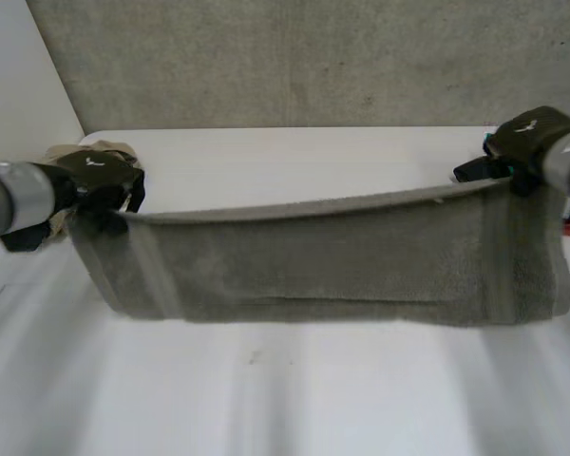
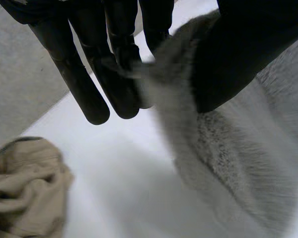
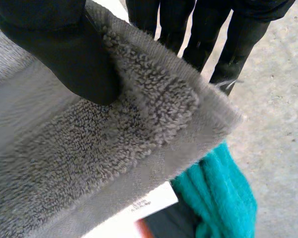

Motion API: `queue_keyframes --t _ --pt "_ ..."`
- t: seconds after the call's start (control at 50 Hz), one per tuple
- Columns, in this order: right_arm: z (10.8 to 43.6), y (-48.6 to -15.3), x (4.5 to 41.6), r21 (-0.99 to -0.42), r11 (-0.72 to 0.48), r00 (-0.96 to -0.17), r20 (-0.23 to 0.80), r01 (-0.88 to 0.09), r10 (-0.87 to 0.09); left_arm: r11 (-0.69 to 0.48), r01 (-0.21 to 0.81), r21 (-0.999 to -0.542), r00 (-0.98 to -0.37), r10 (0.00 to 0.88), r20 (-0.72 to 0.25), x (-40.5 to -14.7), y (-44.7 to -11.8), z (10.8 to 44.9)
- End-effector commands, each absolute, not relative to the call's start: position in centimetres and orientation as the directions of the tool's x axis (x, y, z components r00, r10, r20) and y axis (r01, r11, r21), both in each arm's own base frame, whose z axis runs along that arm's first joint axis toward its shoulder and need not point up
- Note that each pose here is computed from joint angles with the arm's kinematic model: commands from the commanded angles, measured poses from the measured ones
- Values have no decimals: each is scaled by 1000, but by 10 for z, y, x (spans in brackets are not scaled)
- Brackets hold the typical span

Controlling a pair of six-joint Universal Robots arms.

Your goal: Fold the laundry.

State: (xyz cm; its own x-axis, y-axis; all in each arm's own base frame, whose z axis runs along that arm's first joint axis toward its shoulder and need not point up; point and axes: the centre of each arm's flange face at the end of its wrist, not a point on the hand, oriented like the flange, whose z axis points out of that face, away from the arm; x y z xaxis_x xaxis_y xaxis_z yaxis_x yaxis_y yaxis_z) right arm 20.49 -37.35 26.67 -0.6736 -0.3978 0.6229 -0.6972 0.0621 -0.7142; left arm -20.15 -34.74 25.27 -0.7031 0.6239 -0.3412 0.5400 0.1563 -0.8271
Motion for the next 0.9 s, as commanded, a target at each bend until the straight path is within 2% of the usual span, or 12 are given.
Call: queue_keyframes --t 0.02,0.06,0.08,0.14,0.16,0.22,0.3,0.4,0.54,0.64,0.8,0.9 --pt "301 -433 238 -793 -290 -820 571 -536 -47 -225 449 -865 -802 327 -501 -219 -437 294" --pt "321 -439 243 -772 -417 -856 516 -479 28 -415 395 -819 -843 190 -503 -220 -457 327" --pt "342 -442 247 -723 -541 -882 465 -429 79 -481 378 -791 -858 139 -494 -219 -461 341" --pt "364 -441 251 -615 -688 -900 414 -385 134 -656 299 -693 -908 27 -418 -215 -467 380" --pt "376 -438 254 -541 -760 -909 387 -360 155 -684 279 -674 -920 12 -393 -212 -466 389" --pt "384 -434 255 -490 -804 -916 368 -337 160 -703 178 -689 -948 65 -312 -211 -462 396" --pt "377 -436 256 -538 -794 -932 348 -284 98 -646 119 -754 -951 145 -274 -212 -458 380" --pt "339 -447 256 -677 -692 -932 361 -252 -14 -528 112 -842 -945 205 -254 -214 -455 343" --pt "280 -452 258 -790 -540 -903 414 -292 -118 -342 126 -931 -928 292 -233 -214 -445 270" --pt "215 -445 259 -868 -325 -861 455 -374 -225 -209 144 -967 -883 414 -222 -222 -428 221" --pt "171 -413 249 -839 -95 -772 532 -535 -350 79 250 -965 -830 530 -172 -215 -380 160" --pt "169 -380 231 -768 28 -696 564 -640 -444 295 382 -876 -820 546 -174 -189 -340 152"
